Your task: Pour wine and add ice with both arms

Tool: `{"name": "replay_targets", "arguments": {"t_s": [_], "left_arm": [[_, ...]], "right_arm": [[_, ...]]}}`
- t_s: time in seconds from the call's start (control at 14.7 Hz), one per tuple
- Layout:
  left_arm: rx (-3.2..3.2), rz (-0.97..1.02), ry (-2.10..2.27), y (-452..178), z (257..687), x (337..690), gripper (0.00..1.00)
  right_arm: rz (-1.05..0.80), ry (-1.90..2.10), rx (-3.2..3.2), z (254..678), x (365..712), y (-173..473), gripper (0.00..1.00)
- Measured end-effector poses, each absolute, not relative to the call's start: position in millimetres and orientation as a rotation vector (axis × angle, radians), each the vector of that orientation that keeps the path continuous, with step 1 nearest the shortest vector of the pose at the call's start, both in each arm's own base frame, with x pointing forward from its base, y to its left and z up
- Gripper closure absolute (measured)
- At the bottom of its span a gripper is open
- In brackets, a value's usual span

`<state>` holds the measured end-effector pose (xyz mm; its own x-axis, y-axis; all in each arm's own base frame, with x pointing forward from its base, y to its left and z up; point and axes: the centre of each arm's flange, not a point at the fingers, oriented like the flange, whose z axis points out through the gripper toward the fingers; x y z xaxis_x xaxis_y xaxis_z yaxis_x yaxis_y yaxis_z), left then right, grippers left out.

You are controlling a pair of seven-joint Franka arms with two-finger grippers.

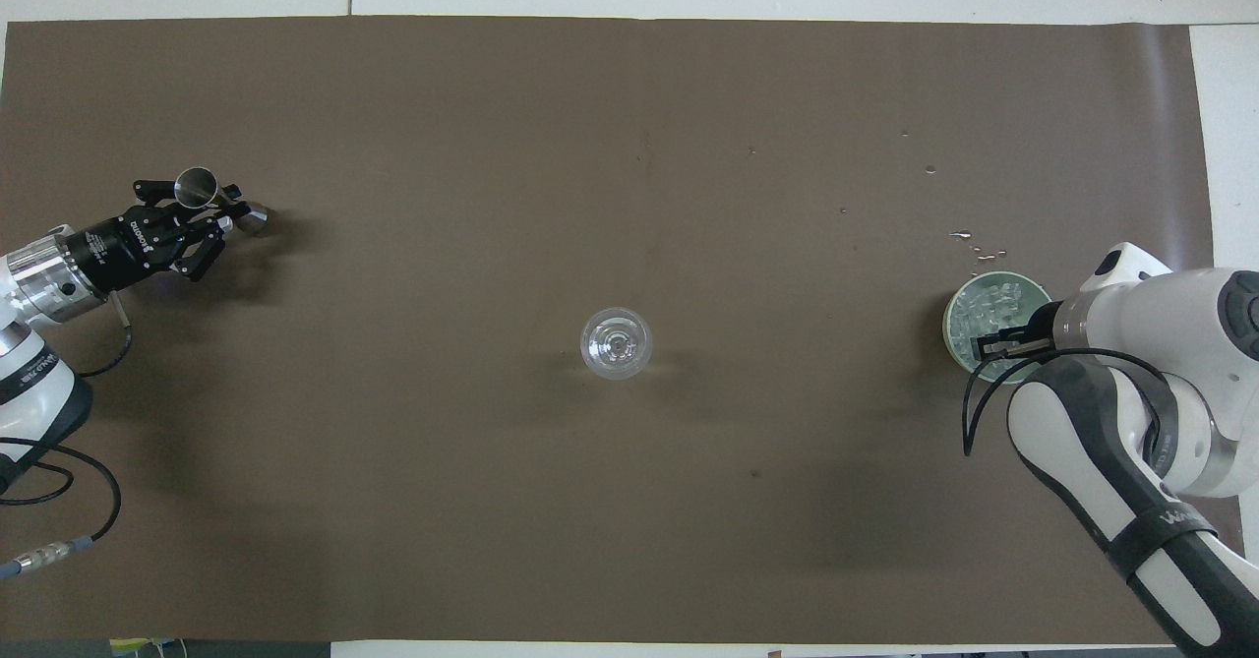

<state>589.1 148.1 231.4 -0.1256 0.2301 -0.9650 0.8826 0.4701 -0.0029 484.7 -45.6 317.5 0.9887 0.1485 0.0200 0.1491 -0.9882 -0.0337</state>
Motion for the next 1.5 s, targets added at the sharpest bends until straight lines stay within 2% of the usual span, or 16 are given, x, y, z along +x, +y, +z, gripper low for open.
{"name": "replay_targets", "arguments": {"t_s": [0.2, 0.75, 0.88, 0.95, 1.02, 1.09, 1.36, 1.43, 1.5], "left_arm": [[0.979, -0.772, 1.589, 158, 223, 572, 0.78], [1.044, -0.857, 1.478, 154, 214, 531, 0.78], [1.069, -0.867, 1.464, 152, 213, 523, 0.78], [1.085, -0.872, 1.461, 151, 212, 521, 0.72], [1.102, -0.877, 1.461, 151, 212, 520, 0.63], [1.129, -0.884, 1.464, 152, 212, 517, 0.49], [1.272, -0.885, 1.45, 166, 219, 510, 0.05], [1.334, -0.883, 1.448, 173, 224, 511, 0.0], [1.398, -0.874, 1.444, 180, 232, 513, 0.0]], "right_arm": [[-0.027, -0.231, -3.098, 317, 484, -46, 0.6], [-0.024, -0.231, -3.097, 316, 484, -46, 0.6], [-0.024, -0.231, -3.097, 316, 484, -46, 0.63], [-0.024, -0.231, -3.097, 316, 484, -46, 0.67], [-0.023, -0.231, -3.097, 316, 484, -46, 0.67], [-0.024, -0.231, -3.097, 316, 484, -46, 0.71], [-0.025, -0.231, -3.097, 317, 484, -45, 0.73], [-0.026, -0.233, -3.097, 317, 484, -45, 0.73], [-0.027, -0.235, -3.097, 317, 484, -44, 0.73]]}}
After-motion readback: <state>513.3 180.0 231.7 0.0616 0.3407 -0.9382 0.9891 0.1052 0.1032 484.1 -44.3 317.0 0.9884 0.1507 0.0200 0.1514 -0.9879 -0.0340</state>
